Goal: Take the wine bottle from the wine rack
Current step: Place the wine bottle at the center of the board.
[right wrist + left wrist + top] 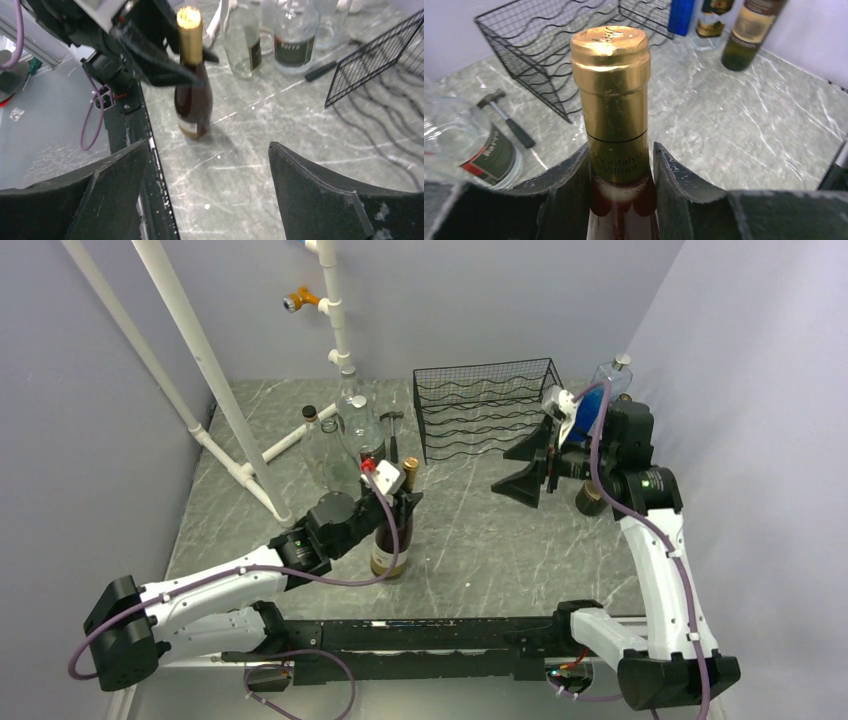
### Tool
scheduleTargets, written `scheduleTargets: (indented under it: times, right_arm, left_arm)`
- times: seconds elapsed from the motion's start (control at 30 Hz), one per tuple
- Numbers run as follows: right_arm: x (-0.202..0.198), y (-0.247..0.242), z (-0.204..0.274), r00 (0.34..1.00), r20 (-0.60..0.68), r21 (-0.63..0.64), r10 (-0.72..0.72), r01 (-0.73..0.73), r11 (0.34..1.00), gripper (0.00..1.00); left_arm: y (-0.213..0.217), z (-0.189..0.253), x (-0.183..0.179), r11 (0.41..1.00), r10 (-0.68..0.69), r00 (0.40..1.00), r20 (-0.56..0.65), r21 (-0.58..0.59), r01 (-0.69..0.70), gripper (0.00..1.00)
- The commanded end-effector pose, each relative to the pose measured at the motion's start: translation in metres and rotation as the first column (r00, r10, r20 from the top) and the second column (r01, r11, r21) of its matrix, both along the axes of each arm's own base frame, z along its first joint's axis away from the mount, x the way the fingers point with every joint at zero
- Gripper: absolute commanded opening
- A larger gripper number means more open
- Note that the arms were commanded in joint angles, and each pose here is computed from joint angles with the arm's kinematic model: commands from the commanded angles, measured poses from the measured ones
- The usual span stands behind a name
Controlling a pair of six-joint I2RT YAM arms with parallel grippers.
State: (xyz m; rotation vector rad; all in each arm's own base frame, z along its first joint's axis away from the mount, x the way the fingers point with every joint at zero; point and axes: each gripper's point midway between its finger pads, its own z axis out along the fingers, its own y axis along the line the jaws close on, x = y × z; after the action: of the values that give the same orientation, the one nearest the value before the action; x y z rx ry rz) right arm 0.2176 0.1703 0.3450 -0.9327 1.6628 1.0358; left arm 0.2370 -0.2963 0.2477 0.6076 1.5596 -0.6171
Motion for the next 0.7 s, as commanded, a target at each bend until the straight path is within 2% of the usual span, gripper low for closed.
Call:
scheduleTargets:
  times: [0.0, 0.4, 0.67]
  right_arm:
    - [-0.005, -0.004, -0.017, 0.999, 0.030, 0.027, 0.022, -0.022, 0.999, 0.92]
    - [-0.009, -0.010, -0.043, 0.999, 0.043, 0.025, 0.011, -0.012, 1.000, 0.95]
    - [-0.013, -0.009, -0.050, 0.999, 0.048, 0.027, 0.017, -0.018, 0.999, 0.96]
  left_arm:
    - [0.034, 0.071, 0.022, 0.964, 0.161, 0.975, 0.154, -0.234, -0.123, 0.00]
    - [0.053, 0.102, 0.072, 0.907, 0.320, 0.916, 0.241, -0.358, -0.223, 0.00]
    - [0.051, 0.113, 0.103, 0.888, 0.381, 0.875, 0.300, -0.384, -0.255, 0.00]
